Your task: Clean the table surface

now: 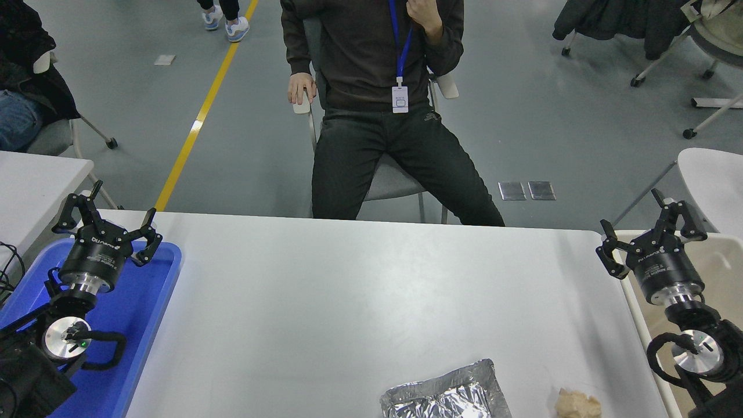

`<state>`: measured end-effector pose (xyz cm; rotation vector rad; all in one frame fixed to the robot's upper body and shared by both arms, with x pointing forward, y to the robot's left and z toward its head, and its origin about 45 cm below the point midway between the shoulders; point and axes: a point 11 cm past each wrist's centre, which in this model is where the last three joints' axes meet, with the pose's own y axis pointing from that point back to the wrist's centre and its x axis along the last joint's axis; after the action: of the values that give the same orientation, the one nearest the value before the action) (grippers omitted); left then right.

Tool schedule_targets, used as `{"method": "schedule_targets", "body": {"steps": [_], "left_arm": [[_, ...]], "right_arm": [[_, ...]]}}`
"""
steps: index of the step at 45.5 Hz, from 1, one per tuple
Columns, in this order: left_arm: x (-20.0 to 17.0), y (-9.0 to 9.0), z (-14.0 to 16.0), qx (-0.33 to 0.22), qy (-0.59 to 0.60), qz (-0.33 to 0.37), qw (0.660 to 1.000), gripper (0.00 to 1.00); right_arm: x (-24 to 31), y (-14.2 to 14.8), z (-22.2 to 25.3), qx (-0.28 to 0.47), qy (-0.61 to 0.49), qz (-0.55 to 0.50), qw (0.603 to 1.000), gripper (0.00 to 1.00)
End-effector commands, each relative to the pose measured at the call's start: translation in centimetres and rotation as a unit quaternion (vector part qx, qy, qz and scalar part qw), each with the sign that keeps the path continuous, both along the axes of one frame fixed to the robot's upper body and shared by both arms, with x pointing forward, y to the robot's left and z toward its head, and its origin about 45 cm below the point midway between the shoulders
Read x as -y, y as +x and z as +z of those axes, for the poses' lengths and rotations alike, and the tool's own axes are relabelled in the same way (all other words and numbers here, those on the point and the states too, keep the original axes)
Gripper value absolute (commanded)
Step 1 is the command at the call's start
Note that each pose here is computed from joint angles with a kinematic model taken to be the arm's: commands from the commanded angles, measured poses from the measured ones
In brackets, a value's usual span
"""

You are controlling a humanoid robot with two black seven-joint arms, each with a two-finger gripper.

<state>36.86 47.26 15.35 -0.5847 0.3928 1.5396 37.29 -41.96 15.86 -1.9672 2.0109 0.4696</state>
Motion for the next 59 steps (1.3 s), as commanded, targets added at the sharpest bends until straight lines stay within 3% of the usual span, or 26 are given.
{"method": "schedule_targets", "body": {"steps": [1, 10, 24, 37, 49, 59], "left_arm": [[0.0, 0.0, 0.0, 0.000, 0.000, 0.001, 1.000, 1.00], [0.0, 0.0, 0.0, 0.000, 0.000, 0.000, 1.000, 1.00], [0.1, 0.0, 0.0, 0.000, -0.001, 0.000, 1.000, 1.00], [0.0, 0.0, 0.0, 0.001, -0.001, 0.000, 1.000, 1.00], [0.0, 0.0, 0.0, 0.000, 0.000, 0.001, 1.000, 1.00], [0.0, 0.0, 0.0, 0.000, -0.001, 0.000, 1.000, 1.00]], "right_arm": [[-1.3, 0.0, 2.5, -0.015, -0.035, 0.057, 0.998, 1.00], [-1.4, -0.8, 5.2, -0.009, -0.095, 0.091, 0.991, 1.00], [-5.9, -1.1, 7.3, 0.027, -0.089, 0.161, 0.983, 0.98], [-10.6, -3.1, 9.7, 0.066, -0.198, 0.266, 0.941, 0.99], [-14.4, -6.6, 6.5, 0.053, -0.353, 0.382, 0.853, 0.99], [-14.2, -7.0, 5.5, 0.055, -0.476, 0.430, 0.765, 1.00]]}}
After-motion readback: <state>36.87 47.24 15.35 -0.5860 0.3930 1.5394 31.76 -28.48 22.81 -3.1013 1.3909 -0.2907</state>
